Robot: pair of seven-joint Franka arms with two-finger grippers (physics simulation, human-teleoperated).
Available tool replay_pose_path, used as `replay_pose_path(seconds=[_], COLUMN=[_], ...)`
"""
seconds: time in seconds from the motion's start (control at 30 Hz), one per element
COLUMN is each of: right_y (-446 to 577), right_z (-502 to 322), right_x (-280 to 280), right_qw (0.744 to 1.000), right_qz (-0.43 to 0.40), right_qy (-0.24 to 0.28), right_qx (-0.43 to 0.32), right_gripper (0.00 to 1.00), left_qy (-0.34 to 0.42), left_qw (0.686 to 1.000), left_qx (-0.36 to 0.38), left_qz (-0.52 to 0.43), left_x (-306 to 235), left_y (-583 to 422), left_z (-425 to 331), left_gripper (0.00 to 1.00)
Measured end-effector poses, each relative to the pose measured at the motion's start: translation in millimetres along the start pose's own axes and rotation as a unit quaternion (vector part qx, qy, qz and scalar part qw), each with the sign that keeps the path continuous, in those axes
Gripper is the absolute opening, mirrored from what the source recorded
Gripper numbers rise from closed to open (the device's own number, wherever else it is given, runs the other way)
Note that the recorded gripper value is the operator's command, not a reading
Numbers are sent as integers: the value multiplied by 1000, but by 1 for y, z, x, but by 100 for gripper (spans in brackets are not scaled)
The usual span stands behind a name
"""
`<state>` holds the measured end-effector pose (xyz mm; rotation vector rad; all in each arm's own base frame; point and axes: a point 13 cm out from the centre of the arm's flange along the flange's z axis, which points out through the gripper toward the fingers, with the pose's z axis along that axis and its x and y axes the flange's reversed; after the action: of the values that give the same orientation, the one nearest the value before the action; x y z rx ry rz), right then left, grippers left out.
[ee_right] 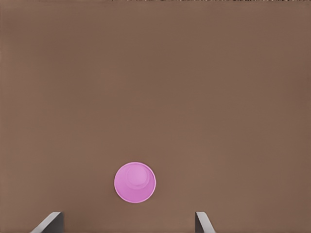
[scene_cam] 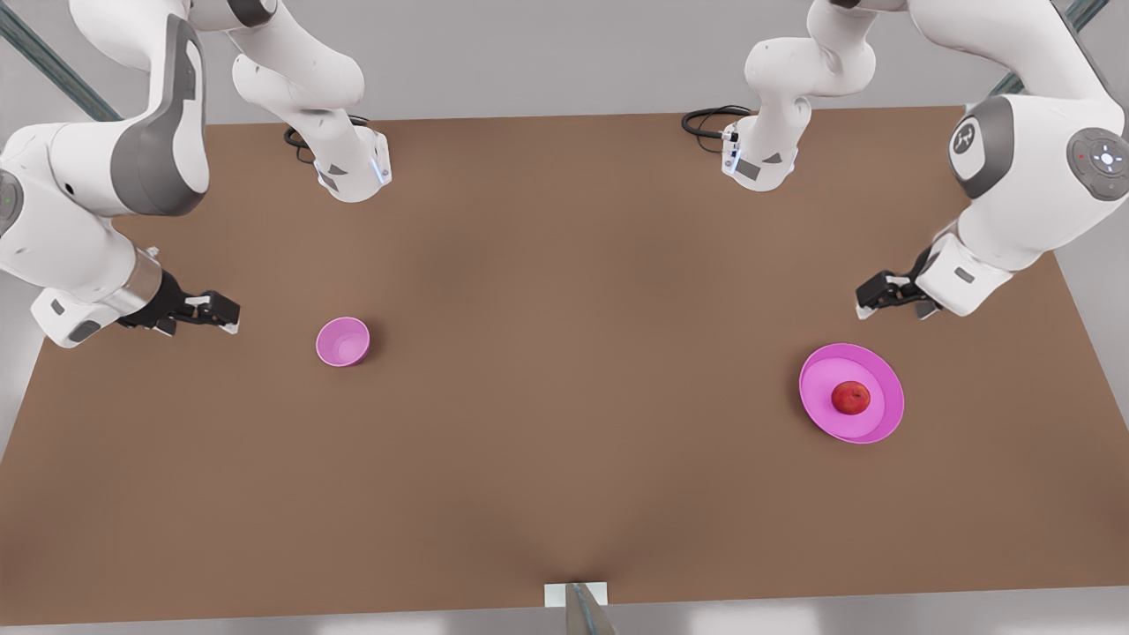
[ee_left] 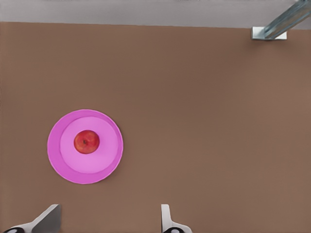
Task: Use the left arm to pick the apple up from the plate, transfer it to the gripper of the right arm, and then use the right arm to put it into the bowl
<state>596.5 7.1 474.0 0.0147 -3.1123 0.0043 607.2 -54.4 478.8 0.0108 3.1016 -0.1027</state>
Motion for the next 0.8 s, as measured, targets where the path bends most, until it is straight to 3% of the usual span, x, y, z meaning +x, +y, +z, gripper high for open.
replay_pose_path(seconds=[0.1,0.27,0.43,0.53,0.8], right_y=[5,5,9,9,8], right_z=[-4,-3,6,6,6], right_x=[-3,-5,-8,-8,-9], right_qw=[1000,1000,1000,1000,1000], right_qz=[-4,-2,-4,-3,-2], right_qy=[-7,-9,-2,-2,-3], right_qx=[1,-1,-3,-3,-4], right_gripper=[100,100,100,100,100], left_qy=[1,70,96,76,-5], left_qw=[1000,994,989,988,992], left_qx=[-2,-8,-10,-10,-18], left_qz=[0,-78,-116,-135,-124], left_x=[-10,-35,3,26,17], left_y=[4,75,90,109,139], left_z=[14,147,218,251,312], left_gripper=[100,100,100,100,100])
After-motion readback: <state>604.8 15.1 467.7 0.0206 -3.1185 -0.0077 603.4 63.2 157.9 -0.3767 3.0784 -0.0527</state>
